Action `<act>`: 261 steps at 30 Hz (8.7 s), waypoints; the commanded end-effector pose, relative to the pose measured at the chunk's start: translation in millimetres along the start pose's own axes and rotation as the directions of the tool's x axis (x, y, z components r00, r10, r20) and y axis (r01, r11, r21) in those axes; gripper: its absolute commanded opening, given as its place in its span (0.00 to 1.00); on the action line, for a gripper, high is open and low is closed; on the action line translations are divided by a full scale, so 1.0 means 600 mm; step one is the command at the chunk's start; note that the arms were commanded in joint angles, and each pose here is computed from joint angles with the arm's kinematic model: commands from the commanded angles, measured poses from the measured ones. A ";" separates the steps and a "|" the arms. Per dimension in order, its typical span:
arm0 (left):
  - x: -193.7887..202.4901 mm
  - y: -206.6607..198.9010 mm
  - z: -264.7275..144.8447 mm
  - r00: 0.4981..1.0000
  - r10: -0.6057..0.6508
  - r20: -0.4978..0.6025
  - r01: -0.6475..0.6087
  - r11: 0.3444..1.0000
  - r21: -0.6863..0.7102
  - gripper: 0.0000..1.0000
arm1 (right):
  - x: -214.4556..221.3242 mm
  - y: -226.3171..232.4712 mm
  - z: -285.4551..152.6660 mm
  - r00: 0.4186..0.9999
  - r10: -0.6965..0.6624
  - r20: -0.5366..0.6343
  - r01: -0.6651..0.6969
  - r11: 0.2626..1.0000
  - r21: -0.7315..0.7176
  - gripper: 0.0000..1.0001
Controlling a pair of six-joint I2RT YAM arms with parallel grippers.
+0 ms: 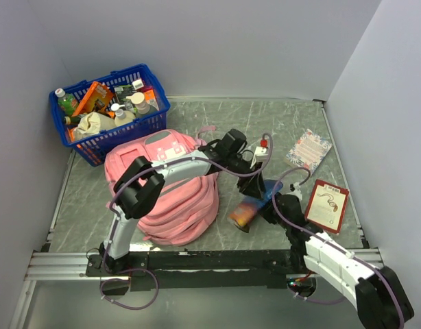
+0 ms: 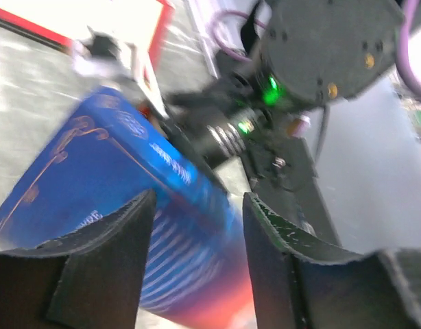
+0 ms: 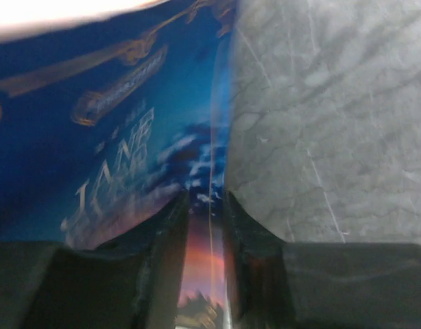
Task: Pack the student bag
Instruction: Pick up the book from the center of the board, then place the book in the student bag.
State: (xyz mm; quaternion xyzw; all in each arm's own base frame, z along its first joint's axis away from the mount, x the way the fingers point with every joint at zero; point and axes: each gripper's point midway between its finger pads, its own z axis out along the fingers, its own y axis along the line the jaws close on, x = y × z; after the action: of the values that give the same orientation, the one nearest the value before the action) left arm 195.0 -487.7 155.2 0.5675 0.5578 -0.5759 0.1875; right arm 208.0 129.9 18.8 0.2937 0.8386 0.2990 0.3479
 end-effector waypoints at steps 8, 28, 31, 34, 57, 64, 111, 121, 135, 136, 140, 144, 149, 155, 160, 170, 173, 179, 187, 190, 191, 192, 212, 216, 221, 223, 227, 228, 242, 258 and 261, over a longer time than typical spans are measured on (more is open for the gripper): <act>0.133 -0.116 0.057 0.939 -0.274 -0.210 0.320 0.919 0.232 0.55 | -0.033 0.039 -0.027 0.989 0.037 0.144 -0.006 0.977 -0.213 0.71; 0.133 -0.055 0.029 0.922 -0.357 -0.148 0.369 0.928 0.060 0.52 | -0.069 0.119 -0.113 1.000 0.024 -0.009 -0.024 1.000 0.015 0.69; 0.132 -0.048 0.026 0.922 -0.362 -0.138 0.371 0.928 0.041 0.52 | -0.063 0.131 -0.108 0.998 0.052 -0.032 -0.052 0.999 -0.011 0.69; 0.127 -0.046 0.023 0.926 -0.357 -0.125 0.364 0.931 0.037 0.51 | -0.049 0.133 -0.104 0.995 0.072 -0.066 -0.074 0.996 -0.040 0.69; 0.120 -0.032 0.000 0.925 -0.372 -0.080 0.374 0.927 0.005 0.47 | -0.028 0.172 -0.129 0.968 0.202 -0.149 -0.230 0.951 -0.207 0.70; 0.109 -0.029 -0.007 0.929 -0.363 -0.064 0.364 0.931 0.000 0.47 | 0.002 0.164 -0.124 0.961 0.142 -0.237 -0.186 0.967 -0.174 0.75; 0.052 -0.085 -0.329 0.953 -0.117 -0.279 -0.051 0.848 -0.527 0.75 | 0.030 0.069 -0.145 0.881 -0.262 -0.395 0.286 0.958 0.002 0.00; 0.182 -0.189 -0.328 0.881 -0.111 -0.460 -0.191 0.807 -0.559 0.97 | 0.012 0.115 -0.141 0.908 -0.256 -0.331 0.246 0.966 -0.073 0.00; 0.184 -0.090 -0.398 0.862 -0.120 -0.493 -0.382 0.487 -0.786 0.96 | -0.006 0.149 -0.166 0.921 -0.262 -0.288 0.235 0.964 -0.124 0.00; 0.186 -0.091 -0.398 0.861 -0.122 -0.494 -0.381 0.489 -0.784 0.99 | -0.005 0.150 -0.167 0.921 -0.261 -0.288 0.233 0.964 -0.130 0.00; 0.224 -0.095 -0.385 0.849 -0.158 -0.504 -0.362 0.521 -0.773 0.55 | -0.005 0.157 -0.168 0.924 -0.254 -0.286 0.219 0.964 -0.148 0.00; 0.223 -0.093 -0.375 0.846 -0.171 -0.505 -0.359 0.518 -0.776 0.01 | -0.008 0.171 -0.172 0.929 -0.249 -0.272 0.205 0.962 -0.182 0.00; 0.139 -0.090 -0.396 0.861 -0.103 -0.498 -0.409 0.442 -0.798 0.01 | 0.002 0.195 -0.179 0.924 -0.260 -0.280 0.182 0.944 -0.276 0.00; -0.014 -0.122 -0.450 0.877 0.065 -0.476 -0.474 0.284 -0.834 0.01 | 0.006 0.268 -0.201 0.932 -0.275 -0.234 0.113 0.838 -0.534 0.00; -0.070 -0.161 -0.478 0.882 0.160 -0.443 -0.470 0.224 -0.854 0.01 | 0.009 0.291 -0.208 0.924 -0.289 -0.249 0.094 0.805 -0.586 0.00; -0.029 -0.174 -0.476 0.887 0.165 -0.431 -0.461 0.248 -0.852 0.01 | -0.018 0.333 -0.282 0.934 -0.315 -0.166 0.133 0.742 -0.658 0.00; -0.024 -0.170 -0.469 0.890 0.159 -0.427 -0.455 0.265 -0.850 0.01 | -0.009 0.337 -0.289 0.934 -0.285 -0.214 0.068 0.732 -0.677 0.00; -0.012 -0.161 -0.458 0.892 0.142 -0.429 -0.452 0.289 -0.844 0.01 | 0.024 0.321 -0.288 0.902 -0.286 -0.323 -0.018 0.723 -0.691 0.00; -0.020 -0.155 -0.446 0.897 0.154 -0.414 -0.441 0.311 -0.842 0.01 | 0.064 0.314 -0.247 0.824 -0.267 -0.500 -0.196 0.694 -0.693 0.00; -0.025 -0.154 -0.440 0.895 0.161 -0.416 -0.446 0.323 -0.835 0.01 | 0.068 0.318 -0.228 0.806 -0.284 -0.519 -0.184 0.714 -0.676 0.00; -0.025 -0.153 -0.440 0.896 0.160 -0.414 -0.444 0.324 -0.835 0.01 | 0.070 0.319 -0.221 0.803 -0.283 -0.524 -0.175 0.728 -0.662 0.00; -0.031 -0.154 -0.439 0.898 0.164 -0.408 -0.440 0.326 -0.837 0.01 | 0.061 0.334 -0.221 0.811 -0.314 -0.494 -0.137 0.718 -0.682 0.00; -0.051 -0.180 -0.403 0.909 0.203 -0.363 -0.416 0.453 -0.788 0.01 | 0.125 0.475 -0.054 0.753 -0.415 -0.511 0.011 0.784 -0.621 0.58; -0.056 -0.183 -0.399 0.915 0.208 -0.346 -0.404 0.464 -0.789 0.01 | 0.113 0.420 -0.012 0.776 -0.418 -0.472 0.191 0.870 -0.455 1.00; -0.048 -0.182 -0.400 0.914 0.198 -0.355 -0.406 0.466 -0.786 0.01 | 0.059 0.356 -0.014 0.817 -0.483 -0.315 0.382 0.863 -0.332 0.96; -0.045 -0.181 -0.401 0.912 0.197 -0.361 -0.411 0.462 -0.786 0.01 | 0.044 0.344 -0.025 0.838 -0.476 -0.265 0.393 0.865 -0.310 0.88; -0.039 -0.179 -0.402 0.912 0.189 -0.365 -0.410 0.460 -0.787 0.01 | 0.053 0.304 -0.034 0.834 -0.483 -0.268 0.402 0.863 -0.305 0.87; -0.038 -0.179 -0.402 0.911 0.188 -0.367 -0.412 0.460 -0.787 0.01 | 0.050 0.302 -0.034 0.838 -0.482 -0.257 0.402 0.862 -0.307 0.85; -0.035 -0.178 -0.404 0.908 0.181 -0.377 -0.417 0.458 -0.785 0.01 | 0.014 0.260 0.032 0.882 -0.445 -0.154 0.433 0.895 -0.106 0.00; -0.040 -0.181 -0.393 0.919 0.185 -0.348 -0.393 0.489 -0.779 0.01 | 0.093 0.457 0.065 0.911 -0.287 -0.295 0.139 0.889 -0.436 0.00; -0.044 -0.182 -0.393 0.916 0.191 -0.354 -0.401 0.488 -0.775 0.01 | 0.101 0.469 0.079 0.905 -0.289 -0.311 0.140 0.894 -0.425 0.00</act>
State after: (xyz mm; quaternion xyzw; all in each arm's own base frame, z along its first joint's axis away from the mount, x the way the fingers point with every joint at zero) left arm 206.5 -232.2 231.9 0.5677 0.7258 -0.0856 0.3791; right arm 284.7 324.1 114.9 0.0808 0.8798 0.3829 0.2698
